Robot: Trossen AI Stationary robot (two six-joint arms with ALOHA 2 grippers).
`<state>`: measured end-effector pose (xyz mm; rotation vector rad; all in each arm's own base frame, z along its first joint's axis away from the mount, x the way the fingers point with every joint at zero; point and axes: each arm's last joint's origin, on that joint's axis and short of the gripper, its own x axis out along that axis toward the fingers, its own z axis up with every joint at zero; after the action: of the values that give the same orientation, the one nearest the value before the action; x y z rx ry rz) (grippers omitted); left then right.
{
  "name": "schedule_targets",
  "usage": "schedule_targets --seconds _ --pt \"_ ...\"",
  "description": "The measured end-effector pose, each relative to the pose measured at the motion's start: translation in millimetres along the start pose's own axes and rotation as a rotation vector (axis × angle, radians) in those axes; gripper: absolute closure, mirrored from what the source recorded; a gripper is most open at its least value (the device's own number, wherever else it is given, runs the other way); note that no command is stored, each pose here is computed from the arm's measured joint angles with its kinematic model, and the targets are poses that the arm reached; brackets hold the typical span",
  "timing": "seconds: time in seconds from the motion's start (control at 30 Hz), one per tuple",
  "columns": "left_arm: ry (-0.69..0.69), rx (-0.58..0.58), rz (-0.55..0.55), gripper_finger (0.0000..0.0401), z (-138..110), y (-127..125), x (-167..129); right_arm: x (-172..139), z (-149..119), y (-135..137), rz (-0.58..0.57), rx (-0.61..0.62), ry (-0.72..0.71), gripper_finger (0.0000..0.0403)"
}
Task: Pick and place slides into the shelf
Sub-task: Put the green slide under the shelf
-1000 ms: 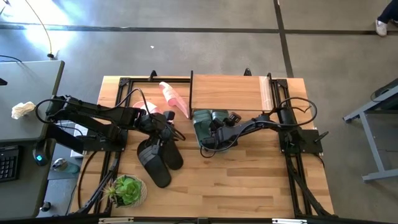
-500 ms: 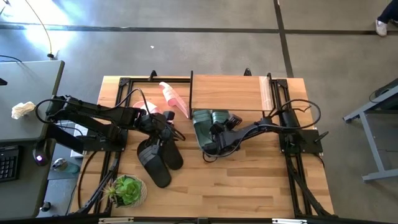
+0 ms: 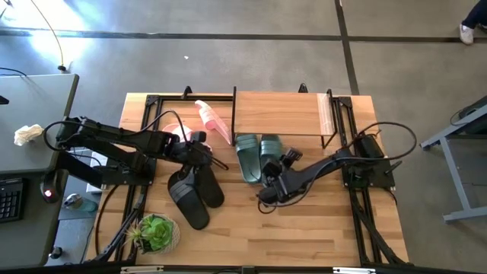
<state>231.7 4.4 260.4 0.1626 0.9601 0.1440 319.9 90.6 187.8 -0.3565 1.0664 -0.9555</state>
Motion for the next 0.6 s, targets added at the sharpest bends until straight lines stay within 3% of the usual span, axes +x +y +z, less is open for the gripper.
schedule_targets --seconds 0.2,0.43,0.6 --pt "0.002 0.001 -0.007 0.0361 -8 -3 9 -23 -9 -11 0.049 -0.015 0.021 0.0272" --pt "0.037 0.011 -0.050 0.0361 -22 -7 21 -64 -24 -8 0.305 -0.064 0.062 0.0274" --pt "0.012 0.015 -0.061 0.0361 -22 -8 24 -98 -40 -5 0.447 0.010 0.011 0.0305"
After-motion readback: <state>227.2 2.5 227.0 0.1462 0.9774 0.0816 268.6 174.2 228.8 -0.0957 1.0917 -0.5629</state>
